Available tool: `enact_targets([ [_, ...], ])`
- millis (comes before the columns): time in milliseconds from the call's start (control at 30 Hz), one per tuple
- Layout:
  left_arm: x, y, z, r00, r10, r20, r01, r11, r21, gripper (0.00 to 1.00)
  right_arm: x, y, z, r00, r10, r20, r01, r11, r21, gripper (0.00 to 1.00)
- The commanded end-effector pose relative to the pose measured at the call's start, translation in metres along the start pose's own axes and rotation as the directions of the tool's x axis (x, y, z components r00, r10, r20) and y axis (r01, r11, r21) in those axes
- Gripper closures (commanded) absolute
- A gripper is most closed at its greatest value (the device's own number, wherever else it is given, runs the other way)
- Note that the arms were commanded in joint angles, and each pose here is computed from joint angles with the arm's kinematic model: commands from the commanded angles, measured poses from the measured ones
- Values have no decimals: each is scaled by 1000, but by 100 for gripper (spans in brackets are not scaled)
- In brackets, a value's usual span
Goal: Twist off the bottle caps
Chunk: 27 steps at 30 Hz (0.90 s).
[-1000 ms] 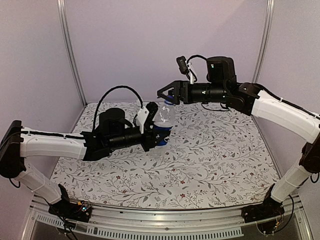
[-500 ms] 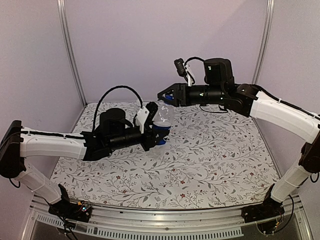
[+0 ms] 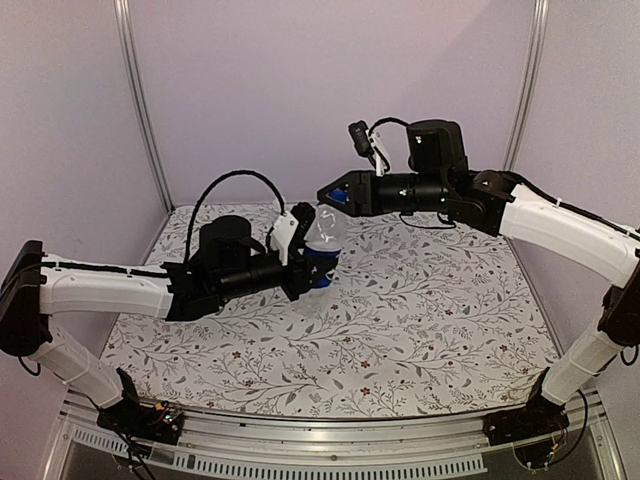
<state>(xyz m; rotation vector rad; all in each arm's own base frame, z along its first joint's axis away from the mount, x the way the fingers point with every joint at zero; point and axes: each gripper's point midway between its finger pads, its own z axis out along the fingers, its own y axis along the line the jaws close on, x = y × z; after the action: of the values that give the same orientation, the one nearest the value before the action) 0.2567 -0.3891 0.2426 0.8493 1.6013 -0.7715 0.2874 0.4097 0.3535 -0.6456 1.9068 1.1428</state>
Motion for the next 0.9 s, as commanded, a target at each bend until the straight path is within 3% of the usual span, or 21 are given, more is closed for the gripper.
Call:
enact_targets([
  [0,-18,-5,-2,999,13,36,-13,1000,5,66,-16,10,-15,998,-31,58,31,1000,-2,55],
  [867,-19,-6,-3,999,18,37,-18,1000,-2,66,-10,3,-12,998,-38,44,37,999,23,59],
])
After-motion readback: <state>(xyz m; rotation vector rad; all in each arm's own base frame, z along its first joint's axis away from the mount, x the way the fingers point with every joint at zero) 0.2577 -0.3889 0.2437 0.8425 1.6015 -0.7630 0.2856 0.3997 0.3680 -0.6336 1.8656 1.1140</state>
